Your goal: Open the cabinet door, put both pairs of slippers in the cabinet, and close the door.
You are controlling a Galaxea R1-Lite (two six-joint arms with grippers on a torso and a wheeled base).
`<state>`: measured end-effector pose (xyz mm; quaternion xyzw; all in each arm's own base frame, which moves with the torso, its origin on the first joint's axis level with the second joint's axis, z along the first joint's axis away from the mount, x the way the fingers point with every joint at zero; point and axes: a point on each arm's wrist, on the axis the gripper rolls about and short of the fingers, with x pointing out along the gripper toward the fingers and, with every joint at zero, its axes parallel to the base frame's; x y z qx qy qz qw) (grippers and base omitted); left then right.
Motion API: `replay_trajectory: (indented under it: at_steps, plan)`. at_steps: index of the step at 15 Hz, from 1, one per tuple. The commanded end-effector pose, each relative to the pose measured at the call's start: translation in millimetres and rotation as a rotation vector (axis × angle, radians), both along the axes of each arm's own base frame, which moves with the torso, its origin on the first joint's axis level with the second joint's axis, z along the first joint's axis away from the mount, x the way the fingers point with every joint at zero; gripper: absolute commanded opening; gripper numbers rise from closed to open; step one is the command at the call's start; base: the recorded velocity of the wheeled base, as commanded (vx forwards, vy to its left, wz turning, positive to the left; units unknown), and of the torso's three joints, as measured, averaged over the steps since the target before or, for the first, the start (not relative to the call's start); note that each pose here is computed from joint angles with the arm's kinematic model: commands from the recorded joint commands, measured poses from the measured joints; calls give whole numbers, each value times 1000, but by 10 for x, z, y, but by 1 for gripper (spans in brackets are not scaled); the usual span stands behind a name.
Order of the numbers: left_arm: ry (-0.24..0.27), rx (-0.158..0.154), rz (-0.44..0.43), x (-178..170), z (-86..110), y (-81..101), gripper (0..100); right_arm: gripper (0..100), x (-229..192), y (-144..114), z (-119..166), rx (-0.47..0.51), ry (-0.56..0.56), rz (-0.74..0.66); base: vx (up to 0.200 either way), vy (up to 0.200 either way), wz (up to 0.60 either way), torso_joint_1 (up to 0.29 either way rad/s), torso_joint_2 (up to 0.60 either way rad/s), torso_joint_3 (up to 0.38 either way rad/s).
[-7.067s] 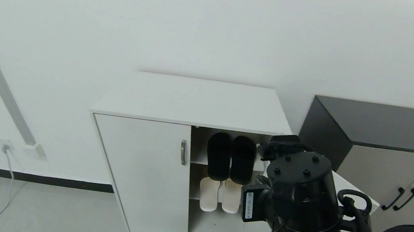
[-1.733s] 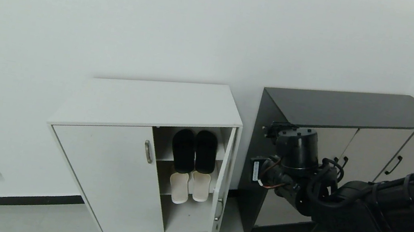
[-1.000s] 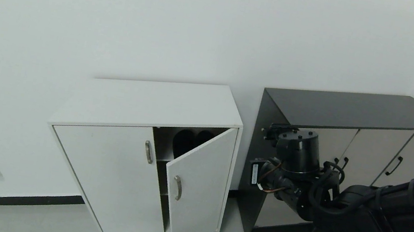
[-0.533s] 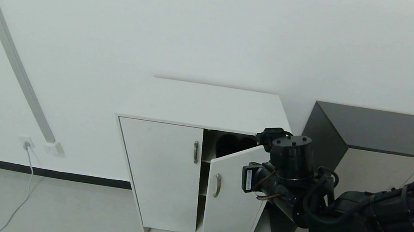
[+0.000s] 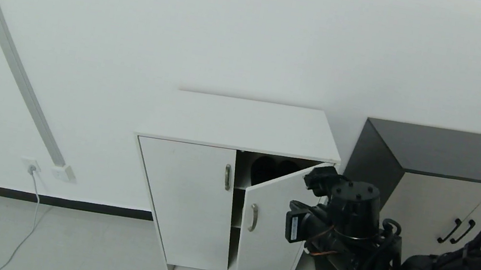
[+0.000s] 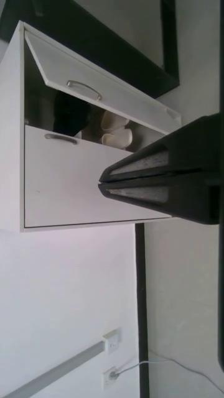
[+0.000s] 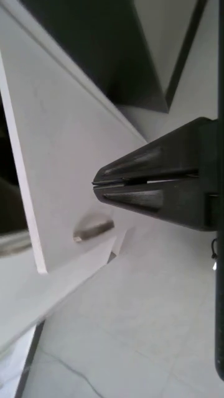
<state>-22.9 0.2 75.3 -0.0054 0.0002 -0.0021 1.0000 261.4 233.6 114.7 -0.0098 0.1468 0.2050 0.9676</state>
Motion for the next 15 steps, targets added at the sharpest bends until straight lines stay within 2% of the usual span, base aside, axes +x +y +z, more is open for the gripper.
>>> replay_trajectory:
  at_steps: [1, 7, 11, 15]
  plan:
    - [1, 0, 0, 1, 0, 0, 0, 0, -103, -77, -164, -24, 27, 24, 0, 0, 0, 0, 0, 0]
    - [1, 0, 0, 1, 0, 0, 0, 0, -291, -219, -467, -49, 63, 35, 200, 0, 0, 2, 3, 2]
    - [1, 0, 0, 1, 0, 0, 0, 0, -278, -206, -556, -37, 48, 37, 0, 0, 0, 0, 0, 0]
    - [1, 0, 1, 1, 0, 0, 0, 0, -126, -62, -670, -14, 25, 37, 0, 0, 0, 0, 0, 0]
